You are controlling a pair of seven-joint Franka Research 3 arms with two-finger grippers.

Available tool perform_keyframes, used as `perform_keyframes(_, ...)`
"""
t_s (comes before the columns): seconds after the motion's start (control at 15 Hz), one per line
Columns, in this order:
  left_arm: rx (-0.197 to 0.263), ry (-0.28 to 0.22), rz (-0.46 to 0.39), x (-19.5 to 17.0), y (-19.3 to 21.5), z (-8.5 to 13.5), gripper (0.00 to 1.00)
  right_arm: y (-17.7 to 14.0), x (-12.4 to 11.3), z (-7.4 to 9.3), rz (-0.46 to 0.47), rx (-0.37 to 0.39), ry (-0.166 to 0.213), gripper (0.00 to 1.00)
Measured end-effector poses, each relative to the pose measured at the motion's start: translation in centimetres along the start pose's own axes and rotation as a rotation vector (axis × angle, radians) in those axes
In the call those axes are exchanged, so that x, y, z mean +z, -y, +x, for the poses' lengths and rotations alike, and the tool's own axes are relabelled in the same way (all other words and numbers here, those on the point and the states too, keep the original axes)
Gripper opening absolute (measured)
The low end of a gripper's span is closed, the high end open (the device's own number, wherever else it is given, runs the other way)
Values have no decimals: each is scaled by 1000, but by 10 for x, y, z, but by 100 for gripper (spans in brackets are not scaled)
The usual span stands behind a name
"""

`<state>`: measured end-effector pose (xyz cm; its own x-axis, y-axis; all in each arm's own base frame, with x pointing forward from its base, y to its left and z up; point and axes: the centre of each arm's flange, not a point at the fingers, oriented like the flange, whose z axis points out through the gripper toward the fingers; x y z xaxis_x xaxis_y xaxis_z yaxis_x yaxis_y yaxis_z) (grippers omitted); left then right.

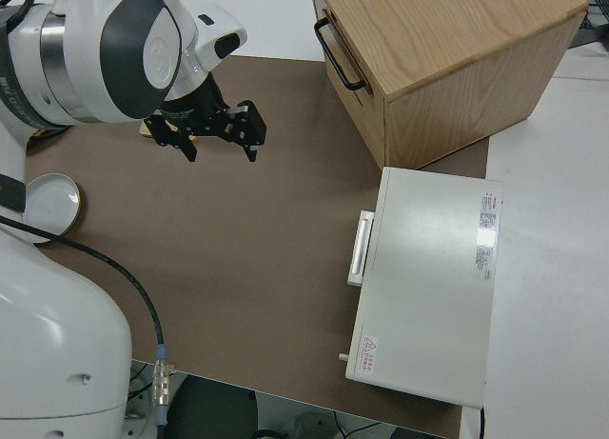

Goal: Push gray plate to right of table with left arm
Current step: 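Move the left gripper down beside the gray plate's edge nearest the robot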

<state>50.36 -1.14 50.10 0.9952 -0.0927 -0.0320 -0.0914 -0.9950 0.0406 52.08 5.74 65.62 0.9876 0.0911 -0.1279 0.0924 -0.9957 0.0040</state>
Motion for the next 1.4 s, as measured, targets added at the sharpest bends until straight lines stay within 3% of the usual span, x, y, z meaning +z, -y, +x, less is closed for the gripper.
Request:
perform_keyframes(0.53,-53,-29,-14,58,-6,-14,100,0,0,0,0,0,0,99)
perform_keyframes(1.4,-73,-61,-12,135,-10,-38,100,0,0,0,0,0,0,99)
